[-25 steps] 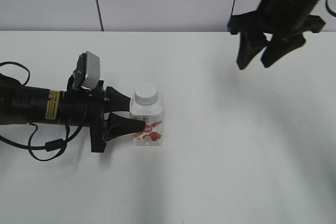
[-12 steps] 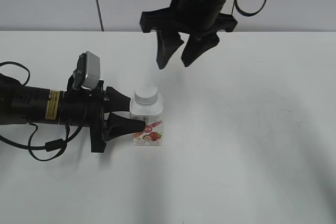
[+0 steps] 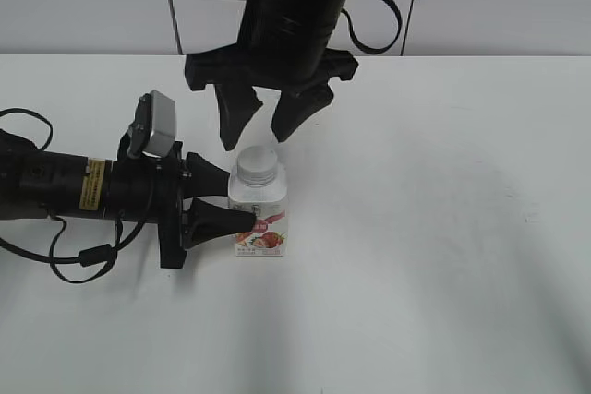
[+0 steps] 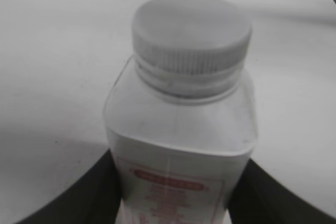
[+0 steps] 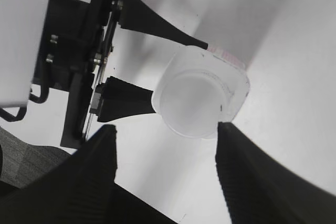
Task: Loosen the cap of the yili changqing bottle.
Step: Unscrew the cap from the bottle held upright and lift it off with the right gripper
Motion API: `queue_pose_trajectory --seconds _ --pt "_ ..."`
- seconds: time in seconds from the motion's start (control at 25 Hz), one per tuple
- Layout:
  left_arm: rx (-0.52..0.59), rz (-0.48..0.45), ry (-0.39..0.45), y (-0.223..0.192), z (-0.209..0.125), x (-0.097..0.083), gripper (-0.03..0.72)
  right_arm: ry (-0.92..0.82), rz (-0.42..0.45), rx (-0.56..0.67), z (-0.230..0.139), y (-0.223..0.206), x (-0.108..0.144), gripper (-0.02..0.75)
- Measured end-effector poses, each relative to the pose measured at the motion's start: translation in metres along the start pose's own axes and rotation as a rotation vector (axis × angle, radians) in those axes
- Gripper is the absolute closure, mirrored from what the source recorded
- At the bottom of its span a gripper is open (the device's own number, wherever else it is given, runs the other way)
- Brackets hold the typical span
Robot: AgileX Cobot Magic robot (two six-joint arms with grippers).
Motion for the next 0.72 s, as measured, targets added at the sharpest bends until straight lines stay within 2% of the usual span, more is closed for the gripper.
queue_pose_trajectory --seconds 0.28,0.72 --pt "0.000 -0.001 0.000 0.000 0.000 0.000 0.319 0.010 -0.032 0.003 0.000 -0.003 -0.005 0.252" --pt "0.001 -0.002 -0.001 0.000 0.000 0.000 0.320 -0.002 -0.047 0.058 0.003 -0.033 -0.013 0.248"
Point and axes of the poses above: a point on each arm's last joint axis where the gripper is mounted, y pointing back along that axis away from the gripper, x along the wrist's bending axis when the last joint is at zero, z = x × y, the point moved 4 cm from there along -y, pointing out along that axis toward the gripper
